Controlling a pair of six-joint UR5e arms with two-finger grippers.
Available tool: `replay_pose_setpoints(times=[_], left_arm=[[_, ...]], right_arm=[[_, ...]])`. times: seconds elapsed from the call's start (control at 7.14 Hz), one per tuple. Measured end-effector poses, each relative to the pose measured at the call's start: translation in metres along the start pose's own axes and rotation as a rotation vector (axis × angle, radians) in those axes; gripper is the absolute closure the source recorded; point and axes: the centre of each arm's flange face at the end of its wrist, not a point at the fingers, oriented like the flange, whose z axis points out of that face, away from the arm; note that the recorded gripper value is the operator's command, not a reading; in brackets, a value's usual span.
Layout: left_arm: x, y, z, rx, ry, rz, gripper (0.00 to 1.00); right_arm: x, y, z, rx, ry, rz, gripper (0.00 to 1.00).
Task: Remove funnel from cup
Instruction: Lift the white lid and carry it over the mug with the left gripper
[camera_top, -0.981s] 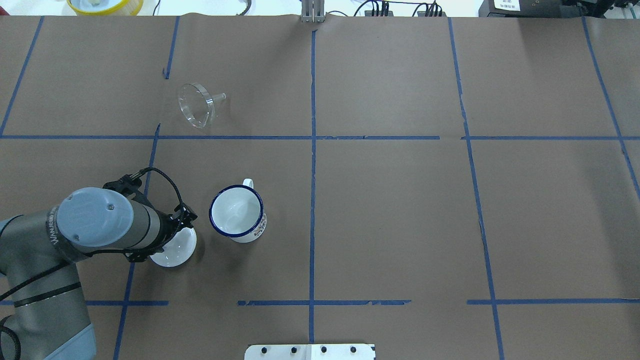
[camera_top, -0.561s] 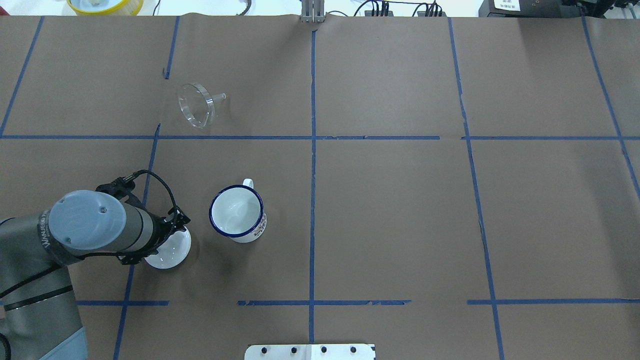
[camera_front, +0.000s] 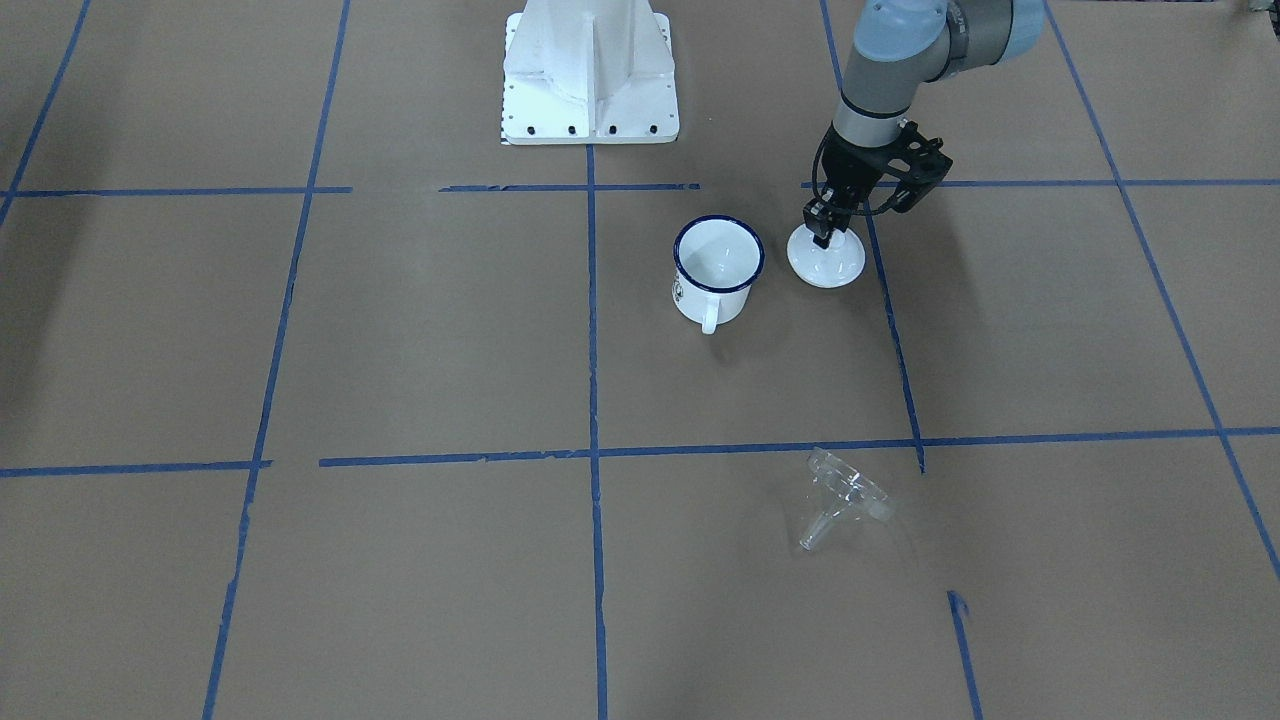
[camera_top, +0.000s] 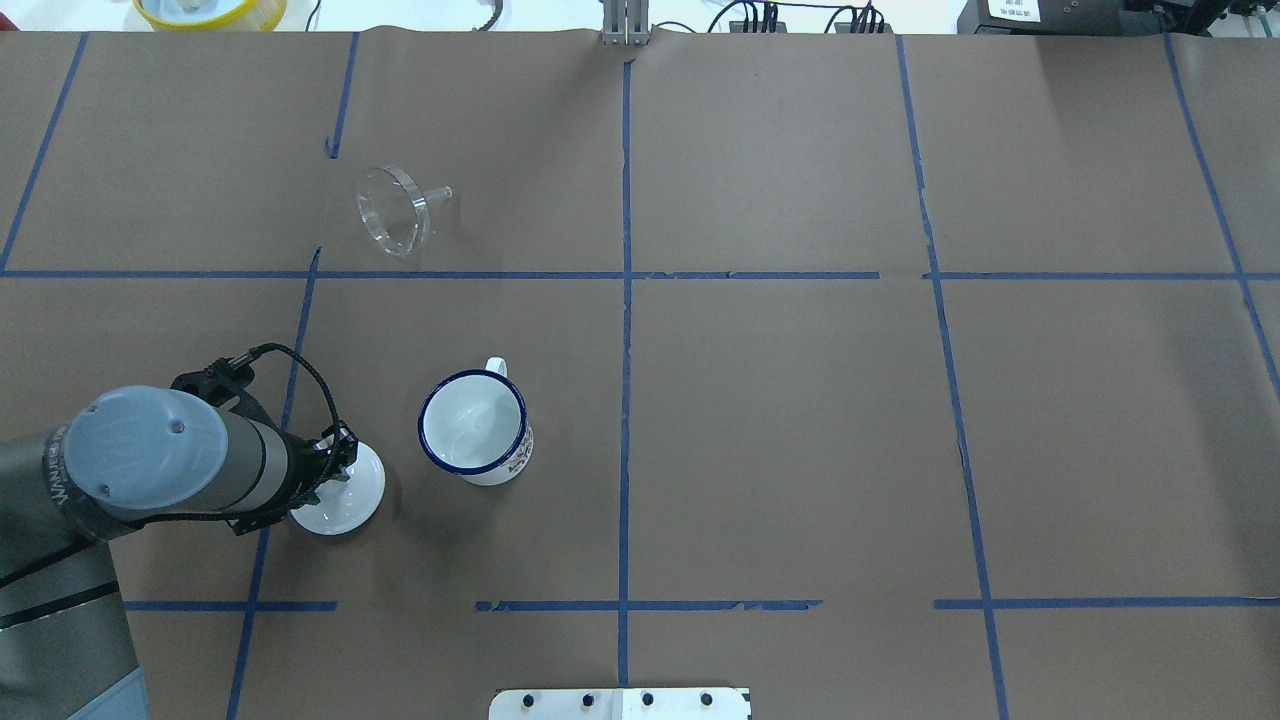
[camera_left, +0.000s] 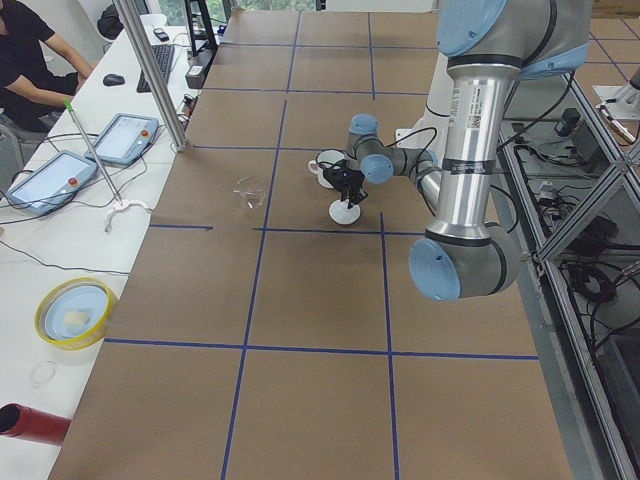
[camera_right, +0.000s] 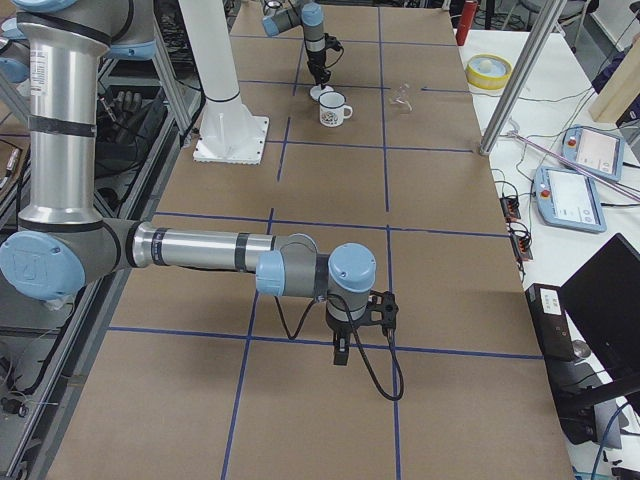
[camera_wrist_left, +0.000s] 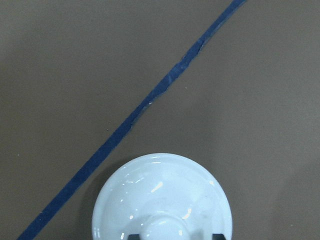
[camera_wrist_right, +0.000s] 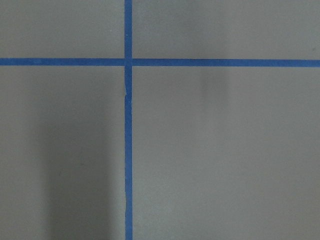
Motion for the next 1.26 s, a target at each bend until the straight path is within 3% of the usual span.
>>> replay_pose_setpoints(times=[0.56, 0.98, 1.26], left_arm=[[-0.001, 0.000, -0.009, -0.004, 0.008, -0.001, 1.00], [0.014, 0.006, -0.088, 0.007, 0.029, -0.022, 1.00], [0.062, 0.024, -0.133, 0.020, 0.026, -0.037, 1.00]], right_arm=[[0.000, 0.000, 0.000, 0.000, 0.000, 0.000, 0.00], [0.000, 0.000, 0.000, 0.000, 0.000, 0.000, 0.00], [0.000, 0.000, 0.000, 0.000, 0.000, 0.000, 0.00]])
